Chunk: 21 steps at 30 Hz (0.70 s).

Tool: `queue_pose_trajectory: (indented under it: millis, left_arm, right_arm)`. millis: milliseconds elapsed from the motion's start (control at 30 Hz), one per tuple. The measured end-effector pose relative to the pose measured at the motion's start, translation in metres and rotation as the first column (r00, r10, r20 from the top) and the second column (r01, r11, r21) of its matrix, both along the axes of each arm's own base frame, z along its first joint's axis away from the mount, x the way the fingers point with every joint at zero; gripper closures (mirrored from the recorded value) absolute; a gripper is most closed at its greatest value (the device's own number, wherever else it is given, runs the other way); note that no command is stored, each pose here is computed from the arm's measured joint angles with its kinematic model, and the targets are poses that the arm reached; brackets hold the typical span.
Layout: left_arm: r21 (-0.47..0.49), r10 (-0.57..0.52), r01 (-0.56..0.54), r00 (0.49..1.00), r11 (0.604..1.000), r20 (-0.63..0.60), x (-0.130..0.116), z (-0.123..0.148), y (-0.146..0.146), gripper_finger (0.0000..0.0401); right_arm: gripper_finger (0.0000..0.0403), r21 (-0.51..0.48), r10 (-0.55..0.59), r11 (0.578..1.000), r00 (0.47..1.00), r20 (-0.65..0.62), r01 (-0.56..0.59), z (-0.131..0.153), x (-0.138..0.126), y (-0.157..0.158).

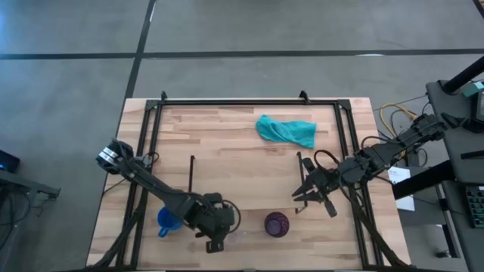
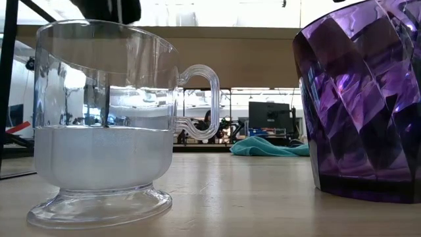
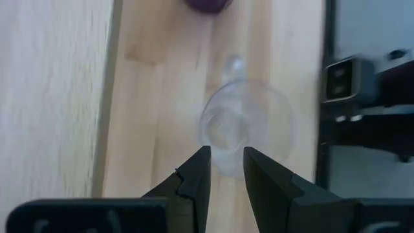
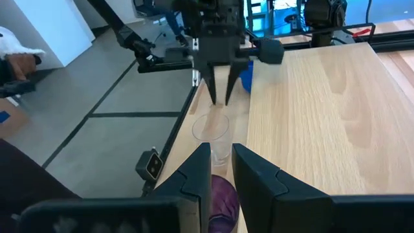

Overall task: Stack small to large cups/mugs on shelf
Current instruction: Put the transparent mug on the shelf

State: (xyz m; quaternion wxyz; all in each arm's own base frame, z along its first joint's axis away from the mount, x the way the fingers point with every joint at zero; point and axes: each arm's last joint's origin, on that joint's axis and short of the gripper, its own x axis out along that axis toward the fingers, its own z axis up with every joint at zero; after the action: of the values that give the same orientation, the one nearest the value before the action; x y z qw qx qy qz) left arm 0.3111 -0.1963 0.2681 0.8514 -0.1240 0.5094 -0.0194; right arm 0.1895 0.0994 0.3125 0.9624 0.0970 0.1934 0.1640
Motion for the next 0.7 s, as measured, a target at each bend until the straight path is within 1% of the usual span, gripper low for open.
queue_pose_trajectory:
  millis: [200, 367, 500, 600, 700]
  left_arm:
    - [-0.035, 0.001, 0.001, 0.998, 0.999, 0.058, -0.004, 0.022, 0.001, 0.0324]
    - [-0.043, -0.012, 0.015, 0.998, 0.999, 0.069, -0.006, 0.026, -0.003, 0.0324]
    - [-0.060, -0.029, 0.032, 0.998, 0.998, 0.058, -0.007, 0.024, -0.009, 0.0324]
    - [-0.102, -0.017, 0.025, 0.997, 0.994, 0.074, -0.009, 0.026, -0.016, 0.0324]
    - [-0.128, -0.034, 0.046, 0.995, 0.991, 0.096, -0.013, 0.027, -0.026, 0.0324]
  right_arm:
    - [0.0344, -0.001, 0.000, 1.000, 1.000, -0.001, 0.000, 0.000, 0.000, 0.000]
    - [0.0344, -0.001, 0.000, 1.000, 1.000, -0.002, 0.000, 0.000, 0.000, 0.000]
    - [0.0344, -0.002, 0.000, 1.000, 1.000, -0.003, 0.000, 0.000, 0.000, 0.000]
    - [0.0344, -0.003, 0.000, 1.000, 1.000, -0.003, 0.000, 0.000, 0.000, 0.000]
    - [0.0344, -0.004, 0.001, 1.000, 1.000, -0.003, -0.001, 0.000, 0.000, 0.000]
